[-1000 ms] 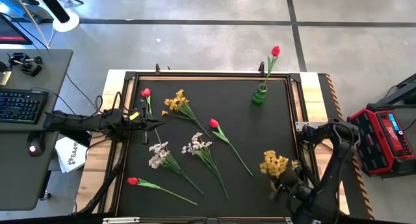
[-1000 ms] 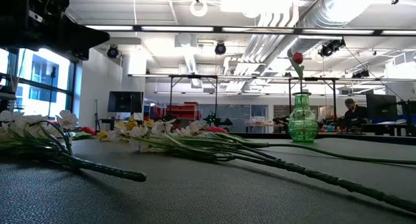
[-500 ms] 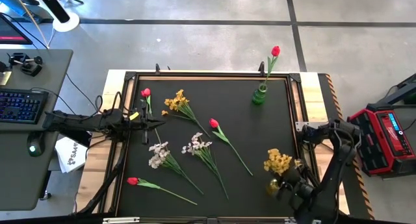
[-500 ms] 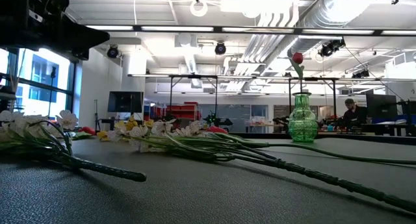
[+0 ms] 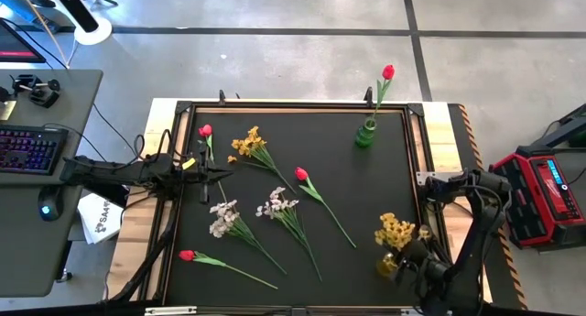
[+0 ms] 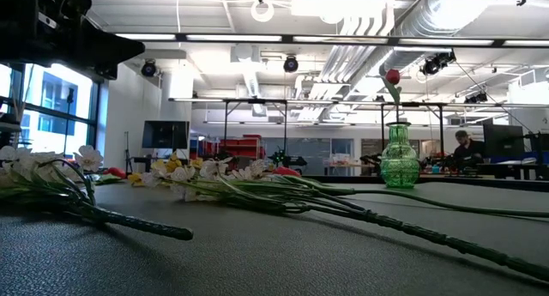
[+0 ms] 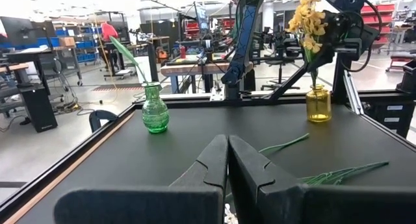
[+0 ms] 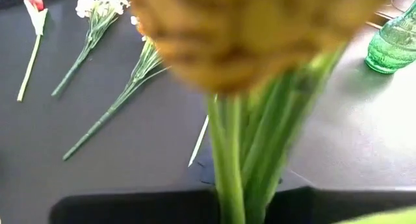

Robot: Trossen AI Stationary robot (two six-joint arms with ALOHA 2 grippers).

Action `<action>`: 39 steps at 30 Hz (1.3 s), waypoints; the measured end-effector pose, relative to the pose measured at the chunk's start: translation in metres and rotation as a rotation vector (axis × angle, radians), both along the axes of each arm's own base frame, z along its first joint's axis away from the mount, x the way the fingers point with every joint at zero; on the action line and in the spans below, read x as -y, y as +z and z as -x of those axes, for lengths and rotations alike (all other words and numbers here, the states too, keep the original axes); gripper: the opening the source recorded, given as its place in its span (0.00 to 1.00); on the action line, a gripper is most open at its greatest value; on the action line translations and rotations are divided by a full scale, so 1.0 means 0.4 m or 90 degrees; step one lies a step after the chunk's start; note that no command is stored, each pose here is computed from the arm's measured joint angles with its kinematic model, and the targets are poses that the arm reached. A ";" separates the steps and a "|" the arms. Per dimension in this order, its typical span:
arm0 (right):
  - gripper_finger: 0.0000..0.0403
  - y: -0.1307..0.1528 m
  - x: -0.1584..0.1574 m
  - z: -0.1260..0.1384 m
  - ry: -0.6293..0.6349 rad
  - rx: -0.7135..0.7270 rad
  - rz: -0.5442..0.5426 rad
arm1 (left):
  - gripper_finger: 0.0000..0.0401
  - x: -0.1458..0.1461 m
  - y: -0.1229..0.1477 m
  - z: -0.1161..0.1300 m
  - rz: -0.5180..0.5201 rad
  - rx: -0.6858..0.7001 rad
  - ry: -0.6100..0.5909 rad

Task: Sort flowers into vase by color
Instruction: Put the right yellow flowers into the yellow vase, then put the bottom right red flower into the green vase

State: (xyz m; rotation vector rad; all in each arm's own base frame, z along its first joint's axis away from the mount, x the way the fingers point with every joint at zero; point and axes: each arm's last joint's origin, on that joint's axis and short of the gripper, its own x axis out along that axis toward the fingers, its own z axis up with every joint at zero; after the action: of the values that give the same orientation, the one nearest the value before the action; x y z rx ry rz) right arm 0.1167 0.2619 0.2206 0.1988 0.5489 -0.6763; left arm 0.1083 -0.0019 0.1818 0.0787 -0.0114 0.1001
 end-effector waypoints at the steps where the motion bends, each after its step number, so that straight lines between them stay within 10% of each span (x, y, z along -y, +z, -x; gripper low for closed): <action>1: 0.06 0.001 -0.001 0.000 0.000 0.000 -0.002 | 0.00 0.000 0.000 0.000 0.000 0.000 0.000; 14: 0.47 0.062 -0.038 -0.006 0.021 -0.096 -0.045 | 0.00 0.000 0.000 0.000 0.000 0.000 0.000; 39: 0.34 0.257 -0.049 0.022 -0.022 -0.306 -0.359 | 0.00 0.000 0.000 0.000 0.000 0.001 0.000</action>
State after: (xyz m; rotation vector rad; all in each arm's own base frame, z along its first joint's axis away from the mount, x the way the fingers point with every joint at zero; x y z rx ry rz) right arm 0.1079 0.2815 0.3234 0.5813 1.1987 -0.5905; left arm 0.1083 -0.0019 0.1819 0.0793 -0.0125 0.1000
